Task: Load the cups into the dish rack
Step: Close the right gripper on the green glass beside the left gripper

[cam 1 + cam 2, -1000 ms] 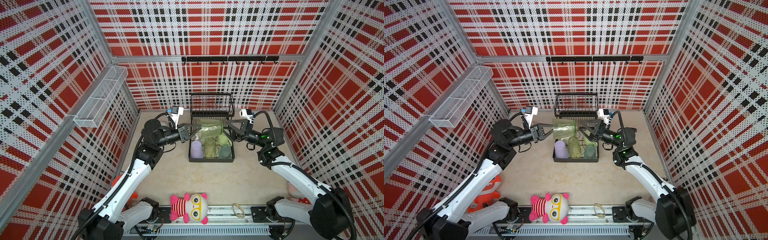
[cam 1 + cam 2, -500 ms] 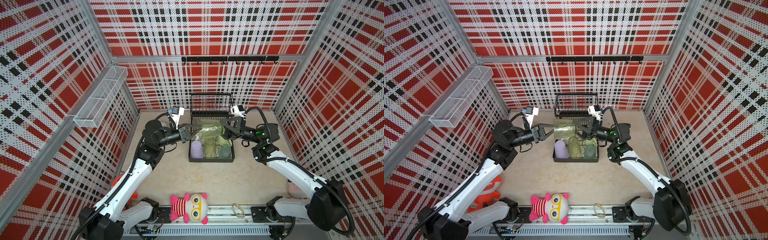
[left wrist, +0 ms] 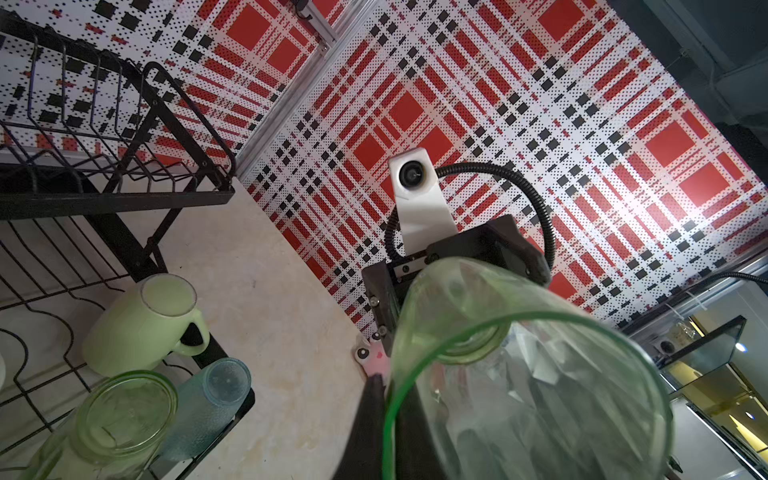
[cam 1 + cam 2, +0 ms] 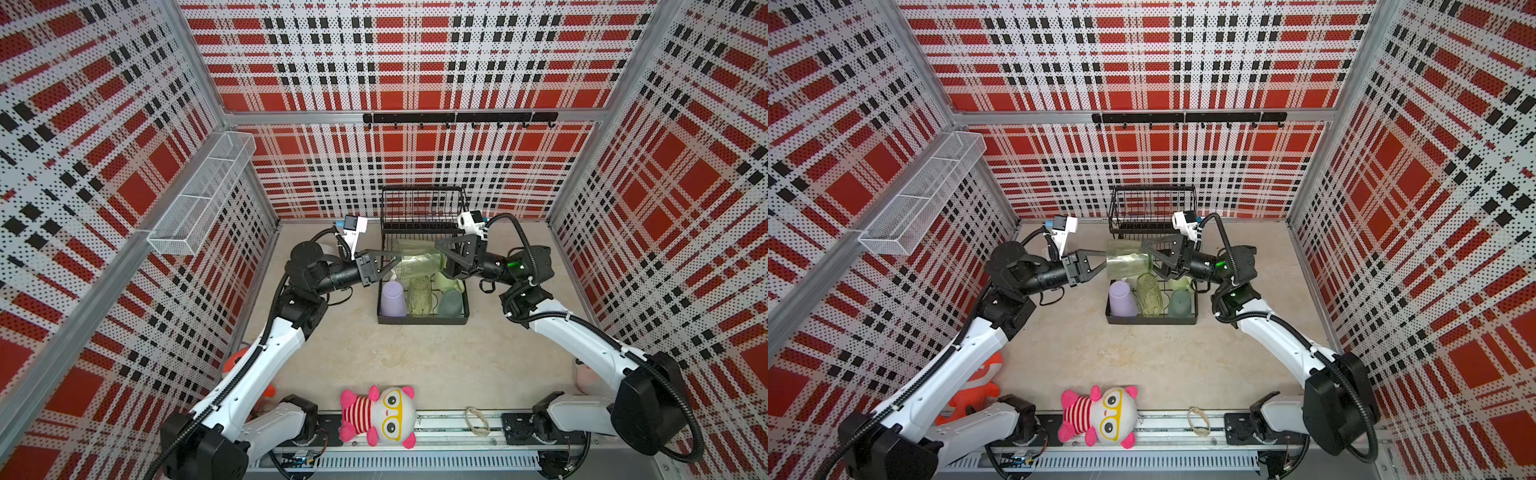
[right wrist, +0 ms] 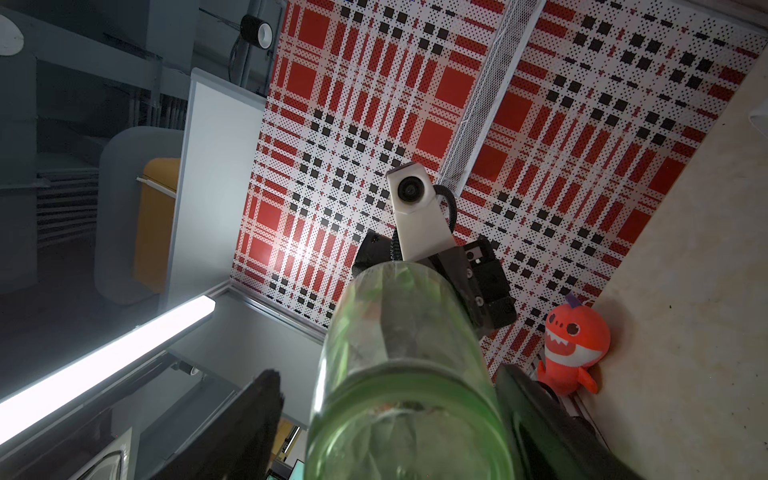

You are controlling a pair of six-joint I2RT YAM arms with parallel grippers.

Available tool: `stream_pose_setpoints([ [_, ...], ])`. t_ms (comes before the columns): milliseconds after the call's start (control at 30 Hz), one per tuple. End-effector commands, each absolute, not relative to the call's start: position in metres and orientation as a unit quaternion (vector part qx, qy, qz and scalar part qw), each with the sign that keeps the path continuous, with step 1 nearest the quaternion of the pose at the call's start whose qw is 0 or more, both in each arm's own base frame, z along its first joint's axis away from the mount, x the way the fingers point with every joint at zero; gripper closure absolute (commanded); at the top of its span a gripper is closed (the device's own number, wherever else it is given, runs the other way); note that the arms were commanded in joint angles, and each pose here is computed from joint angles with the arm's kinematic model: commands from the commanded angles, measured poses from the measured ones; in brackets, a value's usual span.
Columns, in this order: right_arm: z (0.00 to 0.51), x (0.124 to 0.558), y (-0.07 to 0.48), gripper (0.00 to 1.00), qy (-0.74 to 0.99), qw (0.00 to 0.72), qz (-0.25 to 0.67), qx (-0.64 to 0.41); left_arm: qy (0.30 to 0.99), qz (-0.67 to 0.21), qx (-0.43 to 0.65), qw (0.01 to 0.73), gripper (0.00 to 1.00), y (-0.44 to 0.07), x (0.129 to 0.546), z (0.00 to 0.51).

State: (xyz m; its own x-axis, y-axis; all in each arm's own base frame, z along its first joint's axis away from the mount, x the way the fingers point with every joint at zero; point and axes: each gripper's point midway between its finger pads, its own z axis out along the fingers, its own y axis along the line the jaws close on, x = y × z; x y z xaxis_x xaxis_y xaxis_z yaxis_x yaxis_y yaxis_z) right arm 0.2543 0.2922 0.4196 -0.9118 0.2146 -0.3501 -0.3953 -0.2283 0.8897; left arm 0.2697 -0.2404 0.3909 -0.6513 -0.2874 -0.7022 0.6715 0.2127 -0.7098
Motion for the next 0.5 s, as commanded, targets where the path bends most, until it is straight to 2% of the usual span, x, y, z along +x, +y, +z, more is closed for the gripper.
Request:
stream_pose_setpoints([
  [0, 0.428, 0.246, 0.290, 0.09, 0.572, 0.202, 0.790, -0.092, 0.671, -0.611, 0.138, 0.397, 1.00, -0.238, 0.274, 0.389],
  [33, 0.428, 0.245, 0.290, 0.02, 0.570, 0.203, 0.790, -0.095, 0.672, -0.611, 0.136, 0.397, 1.00, -0.238, 0.275, 0.389],
  [100, 0.431, 0.242, 0.290, 0.00, 0.562, 0.209, 0.793, -0.106, 0.671, -0.610, 0.134, 0.399, 1.00, -0.237, 0.275, 0.389],
  [467, 0.418, 0.243, 0.294, 0.12, 0.571, 0.206, 0.787, -0.113, 0.674, -0.612, 0.119, 0.396, 1.00, -0.237, 0.280, 0.389],
])
